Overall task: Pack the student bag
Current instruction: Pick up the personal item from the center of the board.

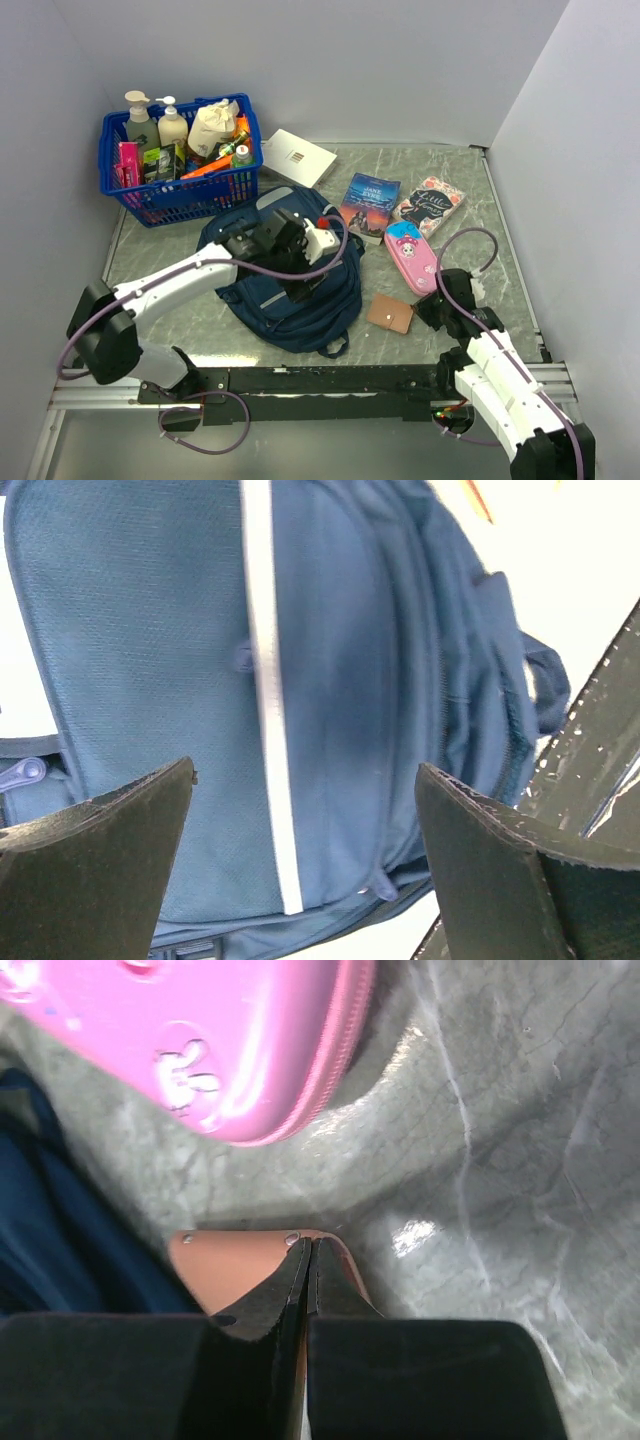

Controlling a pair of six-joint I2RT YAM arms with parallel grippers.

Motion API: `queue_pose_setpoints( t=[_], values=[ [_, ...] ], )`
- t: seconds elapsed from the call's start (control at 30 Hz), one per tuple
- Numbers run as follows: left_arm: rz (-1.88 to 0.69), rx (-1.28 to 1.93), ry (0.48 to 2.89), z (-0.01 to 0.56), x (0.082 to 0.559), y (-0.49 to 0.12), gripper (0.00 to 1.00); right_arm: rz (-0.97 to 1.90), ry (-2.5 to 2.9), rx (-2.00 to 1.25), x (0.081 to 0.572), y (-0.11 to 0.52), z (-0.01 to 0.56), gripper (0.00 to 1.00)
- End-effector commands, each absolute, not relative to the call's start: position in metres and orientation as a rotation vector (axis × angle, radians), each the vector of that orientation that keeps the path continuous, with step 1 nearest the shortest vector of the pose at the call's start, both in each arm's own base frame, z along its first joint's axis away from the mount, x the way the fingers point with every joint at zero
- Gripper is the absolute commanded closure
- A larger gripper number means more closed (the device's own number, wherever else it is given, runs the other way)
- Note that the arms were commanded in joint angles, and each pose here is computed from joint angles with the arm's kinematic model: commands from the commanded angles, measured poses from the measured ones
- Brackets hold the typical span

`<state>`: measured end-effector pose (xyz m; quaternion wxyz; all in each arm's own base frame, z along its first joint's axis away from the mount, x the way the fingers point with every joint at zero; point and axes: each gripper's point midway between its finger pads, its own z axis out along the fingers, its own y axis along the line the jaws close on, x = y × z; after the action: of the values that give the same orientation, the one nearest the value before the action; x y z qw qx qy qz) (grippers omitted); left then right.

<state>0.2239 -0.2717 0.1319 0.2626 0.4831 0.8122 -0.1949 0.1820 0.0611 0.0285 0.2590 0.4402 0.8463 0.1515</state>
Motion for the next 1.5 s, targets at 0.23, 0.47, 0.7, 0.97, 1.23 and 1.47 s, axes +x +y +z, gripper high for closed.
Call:
queue_pose_setpoints(
  t=[0.23, 0.47, 0.7, 0.97, 1.23, 1.47],
  values=[
    [-0.361, 1.342, 2.122, 0.099, 0.214, -0.281, 0.04, 0.461, 2.208, 1.139, 0.193, 0.061, 0.073, 1.0],
    [-0.14, 1.268, 2.018, 0.099, 0.253, -0.274, 0.19, 0.502, 2.201, 1.106, 0.196, 0.066, 0.083, 1.0],
    [-0.083, 1.216, 1.975, 0.118, 0.263, -0.269, 0.75, 0.56, 2.173, 1.062, 0.204, 0.072, 0.101, 1.0],
    [-0.074, 1.168, 1.957, 0.146, 0.264, -0.263, 0.91, 0.705, 2.152, 0.981, 0.219, 0.091, 0.136, 1.0],
    [-0.1, 0.92, 1.953, 0.191, 0.28, -0.258, 0.98, 0.995, 2.114, 0.863, 0.227, 0.128, 0.186, 1.0],
    [-0.097, 0.847, 1.995, 0.187, 0.276, -0.249, 0.99, 1.238, 2.119, 0.78, 0.234, 0.163, 0.207, 1.0]
  ],
)
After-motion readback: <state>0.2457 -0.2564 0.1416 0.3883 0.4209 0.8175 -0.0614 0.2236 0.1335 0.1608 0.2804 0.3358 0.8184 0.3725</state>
